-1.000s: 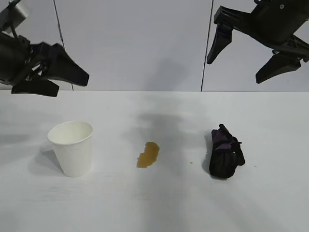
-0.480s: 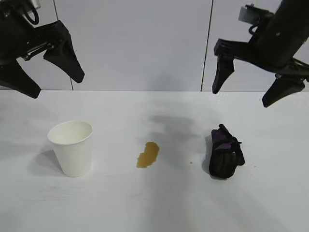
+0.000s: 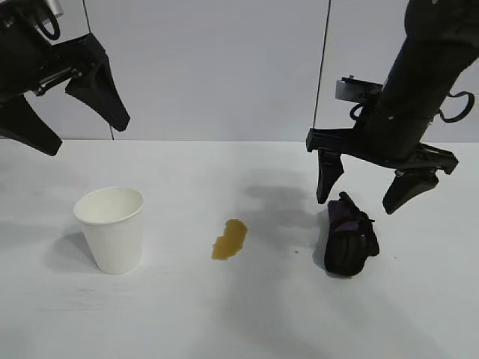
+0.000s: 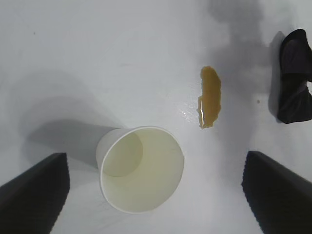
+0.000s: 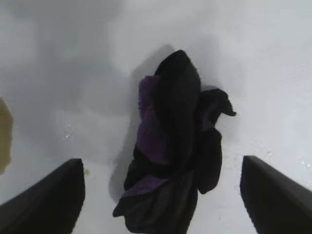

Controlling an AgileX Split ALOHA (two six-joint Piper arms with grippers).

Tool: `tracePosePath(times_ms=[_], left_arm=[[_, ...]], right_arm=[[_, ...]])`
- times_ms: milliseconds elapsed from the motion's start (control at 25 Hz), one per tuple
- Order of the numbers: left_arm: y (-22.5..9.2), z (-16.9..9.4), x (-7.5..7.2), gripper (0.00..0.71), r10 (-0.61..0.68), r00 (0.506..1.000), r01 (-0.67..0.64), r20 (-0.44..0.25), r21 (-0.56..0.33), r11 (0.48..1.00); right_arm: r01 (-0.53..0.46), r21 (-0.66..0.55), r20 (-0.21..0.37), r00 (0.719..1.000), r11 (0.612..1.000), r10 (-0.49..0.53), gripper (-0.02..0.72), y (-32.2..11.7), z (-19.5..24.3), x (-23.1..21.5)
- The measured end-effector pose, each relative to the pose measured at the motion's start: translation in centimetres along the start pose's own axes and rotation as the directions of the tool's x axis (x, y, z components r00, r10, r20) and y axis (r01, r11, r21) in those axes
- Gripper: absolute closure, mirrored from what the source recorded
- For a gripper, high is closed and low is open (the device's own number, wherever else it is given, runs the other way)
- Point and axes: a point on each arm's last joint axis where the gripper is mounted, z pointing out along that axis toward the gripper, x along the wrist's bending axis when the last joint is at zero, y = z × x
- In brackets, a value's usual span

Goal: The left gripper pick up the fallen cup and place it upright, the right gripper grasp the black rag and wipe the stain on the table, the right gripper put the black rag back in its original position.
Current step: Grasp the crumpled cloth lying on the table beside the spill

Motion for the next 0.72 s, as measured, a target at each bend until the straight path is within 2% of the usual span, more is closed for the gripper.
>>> tracePosePath(times_ms=[160, 360, 640, 720], left_arm=[[0.0, 0.0, 0.0, 0.017, -0.001, 1.0, 0.001, 0.001, 0.002, 1.0], [0.0, 0.0, 0.0, 0.017, -0.003, 1.0, 0.003, 0.002, 0.005, 1.0], [-0.1, 0.0, 0.0, 0.017, -0.003, 1.0, 0.003, 0.002, 0.006, 1.0], [-0.1, 0.0, 0.0, 0.017, 0.001, 1.0, -0.001, -0.001, 0.008, 1.0]], right_arm=[[0.003, 0.026, 0.04, 0.999, 1.0, -0.005, 0.182, -0.2, 1.0, -0.3], [0.011, 0.057, 0.04, 0.999, 0.998, -0.013, 0.211, -0.6, 2.2, 0.2], [0.047, 0.098, 0.038, 0.998, 0.994, -0.051, 0.311, -1.5, 3.8, 1.8], [0.035, 0.103, 0.041, 0.998, 0.994, -0.039, 0.381, -1.5, 4.0, 1.8]])
